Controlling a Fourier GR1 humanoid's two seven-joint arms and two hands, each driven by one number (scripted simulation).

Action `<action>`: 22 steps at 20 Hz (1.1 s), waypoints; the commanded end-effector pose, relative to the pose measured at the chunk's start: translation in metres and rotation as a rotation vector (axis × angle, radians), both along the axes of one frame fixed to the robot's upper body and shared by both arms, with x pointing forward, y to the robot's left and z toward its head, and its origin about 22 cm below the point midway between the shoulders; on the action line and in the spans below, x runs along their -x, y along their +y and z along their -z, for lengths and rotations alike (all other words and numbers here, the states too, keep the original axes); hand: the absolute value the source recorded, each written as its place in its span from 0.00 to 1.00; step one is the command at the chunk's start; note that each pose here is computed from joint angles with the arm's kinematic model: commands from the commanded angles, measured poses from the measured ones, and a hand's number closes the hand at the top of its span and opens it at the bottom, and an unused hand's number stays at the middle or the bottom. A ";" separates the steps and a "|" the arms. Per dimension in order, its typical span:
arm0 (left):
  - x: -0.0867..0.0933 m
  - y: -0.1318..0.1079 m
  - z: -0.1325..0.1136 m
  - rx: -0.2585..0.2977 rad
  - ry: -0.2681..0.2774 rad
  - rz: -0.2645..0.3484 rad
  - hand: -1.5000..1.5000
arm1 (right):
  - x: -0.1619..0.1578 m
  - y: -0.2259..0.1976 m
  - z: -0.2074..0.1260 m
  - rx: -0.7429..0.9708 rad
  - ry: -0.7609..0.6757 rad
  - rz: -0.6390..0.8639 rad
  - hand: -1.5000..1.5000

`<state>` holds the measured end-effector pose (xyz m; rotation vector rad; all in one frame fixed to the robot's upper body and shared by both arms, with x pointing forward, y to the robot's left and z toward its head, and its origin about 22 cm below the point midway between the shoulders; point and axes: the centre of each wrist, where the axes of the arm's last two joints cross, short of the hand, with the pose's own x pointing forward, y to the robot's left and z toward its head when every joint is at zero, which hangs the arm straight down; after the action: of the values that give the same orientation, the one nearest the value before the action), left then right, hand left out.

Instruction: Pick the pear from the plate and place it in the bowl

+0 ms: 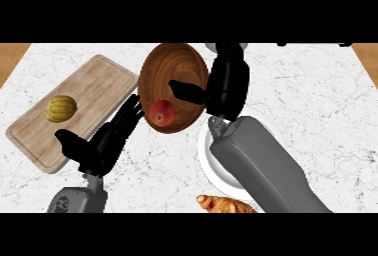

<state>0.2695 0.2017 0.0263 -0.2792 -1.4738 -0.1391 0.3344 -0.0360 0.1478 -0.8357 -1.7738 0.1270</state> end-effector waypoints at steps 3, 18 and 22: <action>-0.002 0.015 0.000 -0.009 0.012 -0.032 0.50 | 0.078 0.005 0.005 -0.220 -0.199 -0.106 0.00; 0.016 0.014 0.009 0.005 0.027 -0.098 0.50 | 0.252 0.006 0.026 -0.194 -0.236 -0.306 1.00; 0.019 0.024 0.016 -0.002 0.040 -0.114 0.50 | 0.250 0.010 0.031 -0.196 -0.170 -0.339 1.00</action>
<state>0.2527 0.2232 0.0145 -0.2069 -1.4459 -0.0564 0.1440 -0.0360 0.1357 -0.5605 -2.1464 0.0242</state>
